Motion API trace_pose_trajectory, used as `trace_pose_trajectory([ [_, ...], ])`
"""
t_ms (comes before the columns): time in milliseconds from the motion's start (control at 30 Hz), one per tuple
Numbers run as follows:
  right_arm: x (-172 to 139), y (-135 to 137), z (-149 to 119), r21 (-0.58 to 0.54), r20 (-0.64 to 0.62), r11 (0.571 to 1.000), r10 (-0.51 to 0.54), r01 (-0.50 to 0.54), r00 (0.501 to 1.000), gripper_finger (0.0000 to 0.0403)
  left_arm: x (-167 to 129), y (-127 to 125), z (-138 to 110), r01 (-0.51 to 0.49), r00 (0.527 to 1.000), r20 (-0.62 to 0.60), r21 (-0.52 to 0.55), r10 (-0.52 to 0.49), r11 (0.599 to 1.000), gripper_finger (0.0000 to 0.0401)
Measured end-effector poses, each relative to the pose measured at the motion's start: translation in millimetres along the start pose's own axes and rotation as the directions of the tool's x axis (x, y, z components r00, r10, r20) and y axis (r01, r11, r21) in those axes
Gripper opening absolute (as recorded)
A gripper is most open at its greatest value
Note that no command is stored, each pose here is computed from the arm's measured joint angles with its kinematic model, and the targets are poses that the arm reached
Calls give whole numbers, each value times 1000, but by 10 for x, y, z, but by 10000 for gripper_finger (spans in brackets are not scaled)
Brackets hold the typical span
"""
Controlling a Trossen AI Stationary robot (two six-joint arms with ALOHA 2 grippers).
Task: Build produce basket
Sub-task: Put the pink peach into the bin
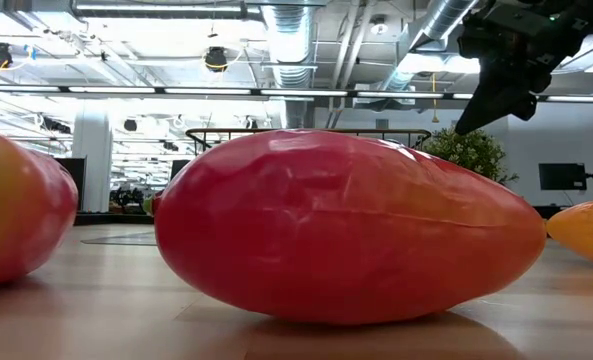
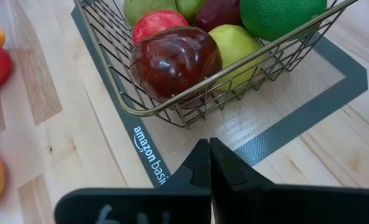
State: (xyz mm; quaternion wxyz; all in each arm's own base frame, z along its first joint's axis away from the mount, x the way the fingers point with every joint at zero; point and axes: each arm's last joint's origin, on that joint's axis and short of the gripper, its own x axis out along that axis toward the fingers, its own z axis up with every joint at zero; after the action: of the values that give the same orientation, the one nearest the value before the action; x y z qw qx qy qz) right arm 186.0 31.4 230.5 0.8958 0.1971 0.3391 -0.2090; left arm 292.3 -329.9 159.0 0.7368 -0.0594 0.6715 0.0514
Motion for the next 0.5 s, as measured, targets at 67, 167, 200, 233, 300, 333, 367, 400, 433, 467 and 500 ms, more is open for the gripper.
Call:
trace_pose_trajectory([
  [67, 0, 0, 0, 0, 0, 1000, 0, 0, 1000, 7, 43, 25, -19, -8, 1000, -25, 4, 8, 1000, 372],
  [167, 1, 0, -1, -1, -2, 1000, 1, -1, 1000, 7, 71, 37, -43, -1, 998, -63, 8, 1, 1000, 354],
  [200, 0, 0, -1, -1, -2, 1000, 2, -2, 1000, 7, 71, 35, -48, 3, 998, -69, 15, -2, 1000, 346],
  [233, 0, 1, -1, -1, -2, 1000, 2, -2, 1000, 7, 70, 32, -50, 9, 997, -78, 14, -8, 1000, 339],
  [300, 1, 0, -2, -1, -2, 1000, 1, -1, 1000, 7, 70, 32, -55, 16, 996, -92, 14, -15, 1000, 323],
  [333, 0, 1, -1, -1, -2, 1000, 2, -2, 1000, 7, 70, 31, -57, 20, 995, -98, 14, -18, 1000, 315],
  [367, 0, 1, -1, -2, -2, 1000, 2, -2, 1000, 7, 69, 30, -57, 25, 994, -105, 13, -23, 1000, 308],
  [400, 0, 0, -2, -3, -2, 1000, 2, -2, 1000, 7, 69, 29, -59, 29, 993, -112, 13, -27, 1000, 302],
  [433, 0, 0, -2, -3, -3, 1000, 2, -2, 1000, 7, 69, 32, -56, 32, 993, -117, 13, -30, 999, 296],
  [467, 0, 0, -2, -4, -2, 1000, 2, -2, 1000, 7, 68, 34, -56, 31, 992, -121, 13, -29, 999, 292],
  [500, 1, 1, -2, -4, -3, 1000, 2, -2, 1000, 7, 55, 38, -56, 26, 992, -126, 13, -24, 1000, 289],
])
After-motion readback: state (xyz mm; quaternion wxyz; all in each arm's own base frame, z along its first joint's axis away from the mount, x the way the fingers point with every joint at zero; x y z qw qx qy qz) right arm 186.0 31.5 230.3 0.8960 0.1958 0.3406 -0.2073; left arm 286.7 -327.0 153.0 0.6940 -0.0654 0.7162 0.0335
